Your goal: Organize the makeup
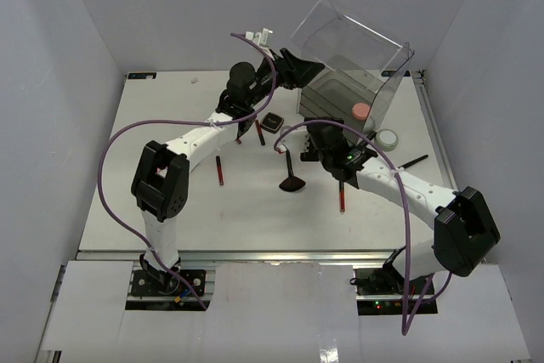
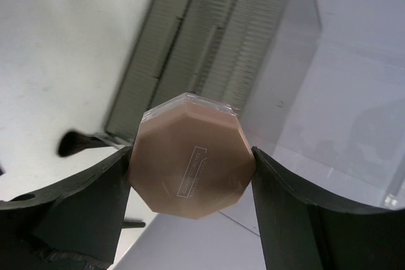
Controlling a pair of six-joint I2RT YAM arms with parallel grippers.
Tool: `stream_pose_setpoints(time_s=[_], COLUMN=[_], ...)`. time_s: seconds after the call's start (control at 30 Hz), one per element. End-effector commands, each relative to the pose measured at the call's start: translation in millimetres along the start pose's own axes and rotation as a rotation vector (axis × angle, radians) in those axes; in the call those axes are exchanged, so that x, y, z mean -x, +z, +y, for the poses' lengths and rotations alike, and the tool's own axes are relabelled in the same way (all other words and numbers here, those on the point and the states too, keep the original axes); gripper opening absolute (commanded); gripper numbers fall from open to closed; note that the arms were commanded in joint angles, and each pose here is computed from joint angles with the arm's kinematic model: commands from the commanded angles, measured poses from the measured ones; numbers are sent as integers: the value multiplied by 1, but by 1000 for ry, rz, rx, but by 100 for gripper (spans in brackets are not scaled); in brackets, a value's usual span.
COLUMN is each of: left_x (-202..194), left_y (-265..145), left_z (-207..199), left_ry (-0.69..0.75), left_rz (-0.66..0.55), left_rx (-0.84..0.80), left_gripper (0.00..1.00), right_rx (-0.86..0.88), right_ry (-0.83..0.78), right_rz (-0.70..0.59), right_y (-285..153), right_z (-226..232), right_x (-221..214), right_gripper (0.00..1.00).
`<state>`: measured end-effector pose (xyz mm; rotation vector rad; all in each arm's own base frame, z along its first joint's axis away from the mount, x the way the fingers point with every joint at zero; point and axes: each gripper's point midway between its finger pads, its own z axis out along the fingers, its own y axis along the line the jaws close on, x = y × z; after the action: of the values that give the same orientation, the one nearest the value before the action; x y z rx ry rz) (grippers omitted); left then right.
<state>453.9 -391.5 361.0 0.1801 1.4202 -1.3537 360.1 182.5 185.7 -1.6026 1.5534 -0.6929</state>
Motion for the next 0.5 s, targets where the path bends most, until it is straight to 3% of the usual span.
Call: stream_pose_setpoints(time_s=[0.0, 0.47], left_x=[57, 66], left_y=[-3, 3], left_z=[-49, -55], left_ry=[36, 38], left_rz=[-107, -115], left_rx=[-75, -86], left_gripper=[84, 84], right_rx=[-234, -429], right_ry=[-45, -52], right_rz=[45, 209], right_y=[-4, 17], right_z=[-62, -113], right_x=[-3, -49], right_gripper=[8, 8])
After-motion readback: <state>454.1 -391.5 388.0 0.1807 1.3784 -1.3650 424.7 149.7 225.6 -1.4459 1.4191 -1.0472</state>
